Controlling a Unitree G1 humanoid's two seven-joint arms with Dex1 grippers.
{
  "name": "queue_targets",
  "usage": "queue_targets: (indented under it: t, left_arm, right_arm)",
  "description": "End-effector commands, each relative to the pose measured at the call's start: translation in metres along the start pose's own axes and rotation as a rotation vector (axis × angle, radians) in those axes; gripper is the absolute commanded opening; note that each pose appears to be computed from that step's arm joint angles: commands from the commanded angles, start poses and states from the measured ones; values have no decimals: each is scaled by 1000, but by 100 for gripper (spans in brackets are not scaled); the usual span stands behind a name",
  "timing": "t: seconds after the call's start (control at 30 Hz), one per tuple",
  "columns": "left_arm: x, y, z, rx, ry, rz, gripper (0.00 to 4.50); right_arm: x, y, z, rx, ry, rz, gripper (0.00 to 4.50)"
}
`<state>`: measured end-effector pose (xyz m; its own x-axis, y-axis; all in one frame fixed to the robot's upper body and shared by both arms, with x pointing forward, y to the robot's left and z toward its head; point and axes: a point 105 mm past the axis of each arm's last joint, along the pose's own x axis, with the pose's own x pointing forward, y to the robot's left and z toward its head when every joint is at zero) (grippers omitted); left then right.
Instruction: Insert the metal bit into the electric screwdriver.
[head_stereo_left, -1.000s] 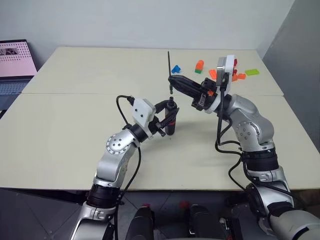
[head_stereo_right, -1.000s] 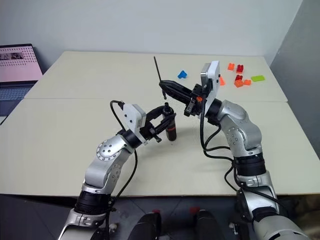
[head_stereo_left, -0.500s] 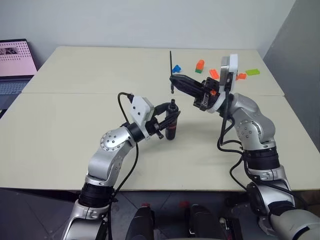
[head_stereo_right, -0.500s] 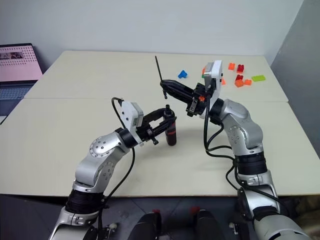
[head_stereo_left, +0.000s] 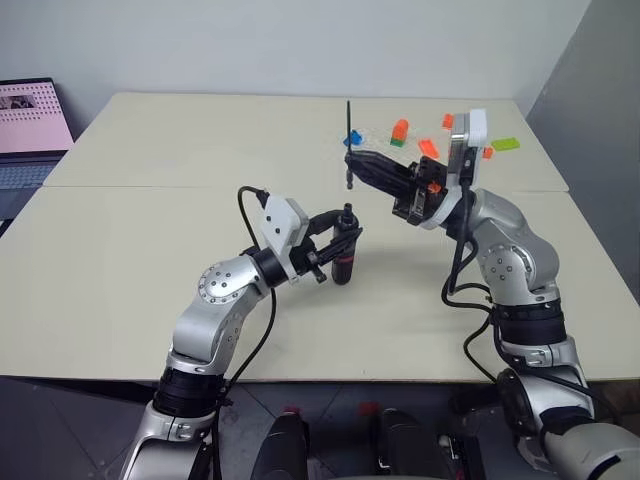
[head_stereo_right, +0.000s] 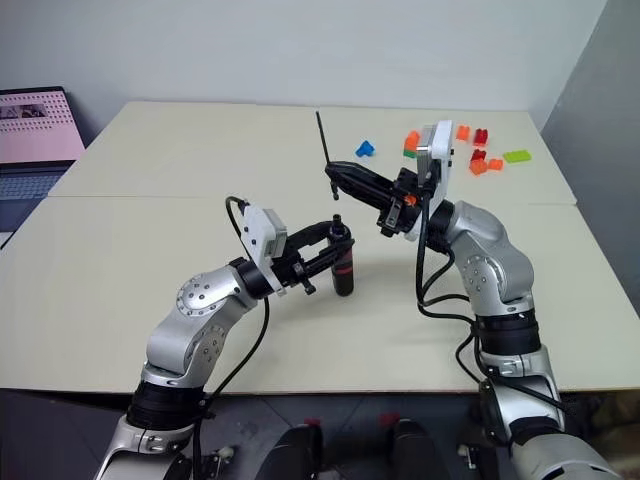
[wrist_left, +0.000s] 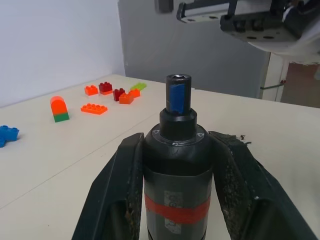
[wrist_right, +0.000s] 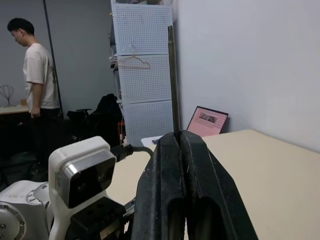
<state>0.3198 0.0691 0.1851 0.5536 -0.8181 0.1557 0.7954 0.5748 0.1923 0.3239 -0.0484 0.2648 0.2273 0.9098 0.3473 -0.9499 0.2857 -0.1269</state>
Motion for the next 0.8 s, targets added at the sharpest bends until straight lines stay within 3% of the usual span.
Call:
queue_targets:
  t: [0.03,0.8]
  left_arm:
    - [-4,3,4,26,-13,16,162]
    - [-8,8,0,10,4,30,162]
  right_arm:
    - [0,6,7,-30,-11,22,0]
    - [12,18,17,-43,-68,28,0]
